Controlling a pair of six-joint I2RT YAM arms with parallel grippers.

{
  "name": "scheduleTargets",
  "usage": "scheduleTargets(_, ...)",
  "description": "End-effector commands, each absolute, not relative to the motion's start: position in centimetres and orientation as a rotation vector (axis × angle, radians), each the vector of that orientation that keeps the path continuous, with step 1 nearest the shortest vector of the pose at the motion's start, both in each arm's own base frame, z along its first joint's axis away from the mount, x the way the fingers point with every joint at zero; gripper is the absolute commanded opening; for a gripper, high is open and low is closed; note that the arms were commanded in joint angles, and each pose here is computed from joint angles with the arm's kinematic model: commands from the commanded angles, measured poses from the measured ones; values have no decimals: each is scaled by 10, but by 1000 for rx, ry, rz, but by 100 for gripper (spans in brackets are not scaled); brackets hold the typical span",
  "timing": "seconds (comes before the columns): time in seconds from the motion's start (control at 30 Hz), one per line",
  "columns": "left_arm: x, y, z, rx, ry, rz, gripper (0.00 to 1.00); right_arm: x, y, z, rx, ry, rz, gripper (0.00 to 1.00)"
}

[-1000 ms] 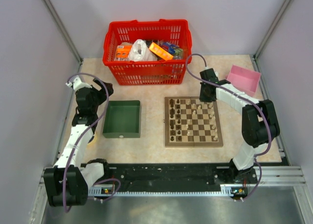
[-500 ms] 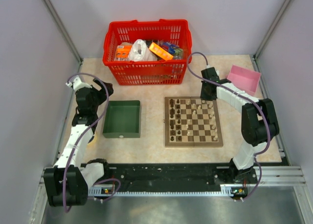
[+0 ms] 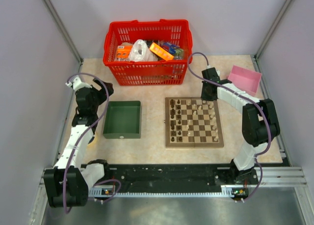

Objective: Set up the chess pieces on the board

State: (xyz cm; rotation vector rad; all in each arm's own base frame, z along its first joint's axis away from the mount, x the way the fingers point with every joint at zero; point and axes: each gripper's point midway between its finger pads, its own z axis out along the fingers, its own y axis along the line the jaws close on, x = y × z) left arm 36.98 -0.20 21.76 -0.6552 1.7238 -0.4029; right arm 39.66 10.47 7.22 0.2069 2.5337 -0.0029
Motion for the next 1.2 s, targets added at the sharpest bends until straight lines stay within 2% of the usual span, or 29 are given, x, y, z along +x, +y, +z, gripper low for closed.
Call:
scheduleTargets(0.0, 376, 2, 244, -636, 1653, -404, 99, 407, 102, 81, 203, 2494, -22, 12)
scheduleTargets(0.23, 376, 2, 244, -636, 1653, -407, 99, 405, 104, 77, 193, 2509, -8, 13)
scheduleTargets(0.7, 375, 2, 242, -638, 1655, -404, 99, 409, 112, 91, 165, 2484, 58, 26)
scheduleTargets(1.1, 374, 2, 242, -642, 1651, -407, 99, 408, 117, 137, 119, 2384, 134, 35)
scheduleTargets(1.17, 374, 2, 242, -641, 1650, -409, 99, 403, 123, 141, 93, 2385, 179, 40)
